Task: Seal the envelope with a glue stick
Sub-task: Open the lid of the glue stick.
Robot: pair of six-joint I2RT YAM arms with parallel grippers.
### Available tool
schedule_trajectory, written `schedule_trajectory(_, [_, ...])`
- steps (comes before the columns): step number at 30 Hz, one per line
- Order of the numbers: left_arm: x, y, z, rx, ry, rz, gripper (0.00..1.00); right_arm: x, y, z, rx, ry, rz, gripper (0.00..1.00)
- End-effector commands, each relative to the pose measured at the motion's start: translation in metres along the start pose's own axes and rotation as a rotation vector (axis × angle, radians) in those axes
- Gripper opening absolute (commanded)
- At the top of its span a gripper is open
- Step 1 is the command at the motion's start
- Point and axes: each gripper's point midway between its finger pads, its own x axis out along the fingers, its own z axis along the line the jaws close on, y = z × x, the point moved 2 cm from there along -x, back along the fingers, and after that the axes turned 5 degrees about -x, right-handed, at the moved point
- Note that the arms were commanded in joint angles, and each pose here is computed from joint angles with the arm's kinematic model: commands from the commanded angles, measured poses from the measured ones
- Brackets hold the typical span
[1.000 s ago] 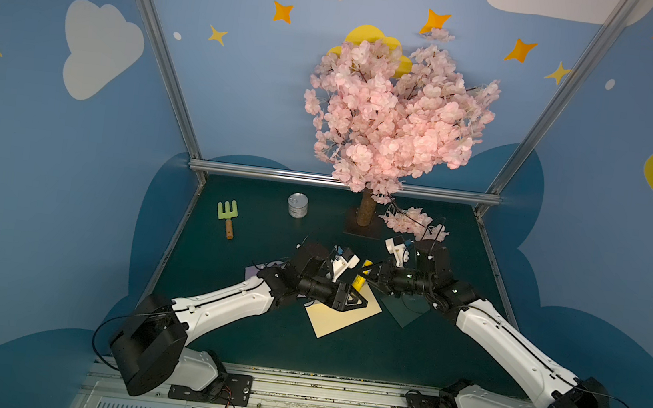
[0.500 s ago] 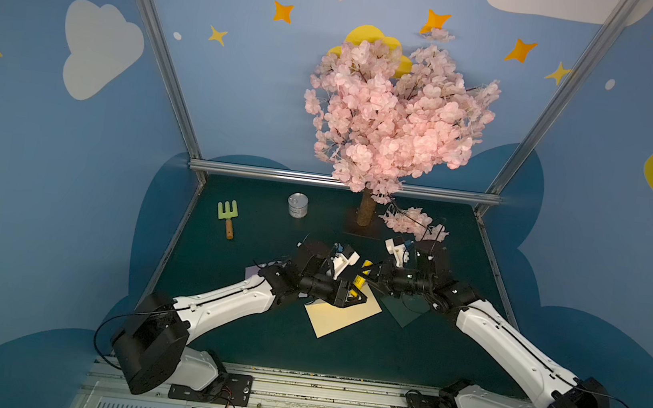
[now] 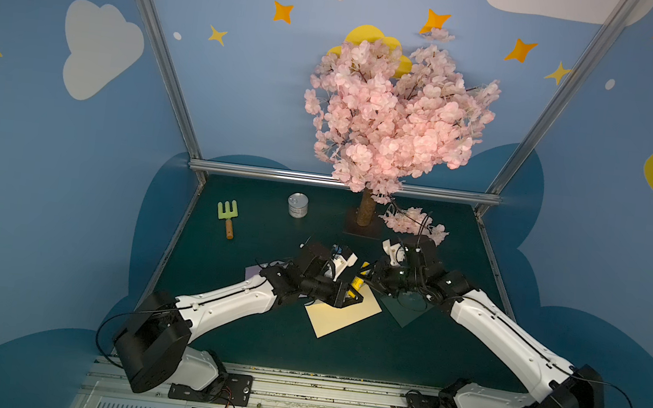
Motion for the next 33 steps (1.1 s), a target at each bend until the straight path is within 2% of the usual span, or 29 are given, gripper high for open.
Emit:
schedule_trajectory(1, [-0.005, -0.011, 0.001, 0.088, -0.114, -0.057, 0.03, 0.000, -0.002, -0.071, 0.061, 0.381, -0.055, 0.00])
schedule_trajectory(3, [-0.004, -0.011, 0.005, 0.101, -0.167, -0.059, 0.03, 0.001, -0.004, -0.075, 0.055, 0.406, -0.053, 0.00])
schedule_trajectory(5, [-0.004, -0.007, 0.003, 0.100, -0.148, -0.042, 0.03, 0.000, -0.007, -0.073, 0.038, 0.389, -0.056, 0.00])
schedule_trajectory(7, [-0.006, -0.001, -0.006, 0.106, -0.062, -0.021, 0.03, 0.000, -0.012, -0.062, -0.016, 0.308, -0.076, 0.00])
schedule_trajectory(9, [-0.015, 0.003, -0.020, 0.100, 0.075, -0.009, 0.03, 0.001, -0.018, -0.053, -0.011, 0.204, -0.128, 0.00])
schedule_trajectory(13, [-0.038, 0.001, -0.044, 0.083, 0.327, 0.002, 0.03, -0.001, -0.025, -0.013, -0.178, -0.133, -0.212, 0.00])
schedule_trajectory(15, [-0.047, 0.002, -0.054, 0.099, 0.416, 0.017, 0.03, -0.007, -0.027, -0.002, -0.210, -0.224, -0.233, 0.00])
schedule_trajectory(20, [-0.061, 0.010, -0.066, 0.143, 0.497, 0.060, 0.03, -0.019, -0.037, -0.018, -0.178, -0.139, -0.275, 0.00])
schedule_trajectory(23, [-0.061, 0.011, -0.056, 0.162, 0.421, 0.027, 0.03, -0.023, -0.047, -0.035, -0.103, -0.073, -0.304, 0.00])
schedule_trajectory(27, [-0.057, 0.008, -0.017, 0.173, 0.177, -0.076, 0.04, -0.025, -0.048, -0.041, -0.078, -0.027, -0.280, 0.00])
schedule_trajectory(30, [-0.057, 0.005, 0.020, 0.172, -0.013, -0.189, 0.04, -0.025, -0.046, -0.046, -0.067, -0.007, -0.261, 0.00])
schedule_trajectory(33, [-0.060, -0.001, 0.048, 0.179, -0.146, -0.321, 0.06, -0.025, -0.045, -0.047, -0.057, -0.013, -0.252, 0.00])
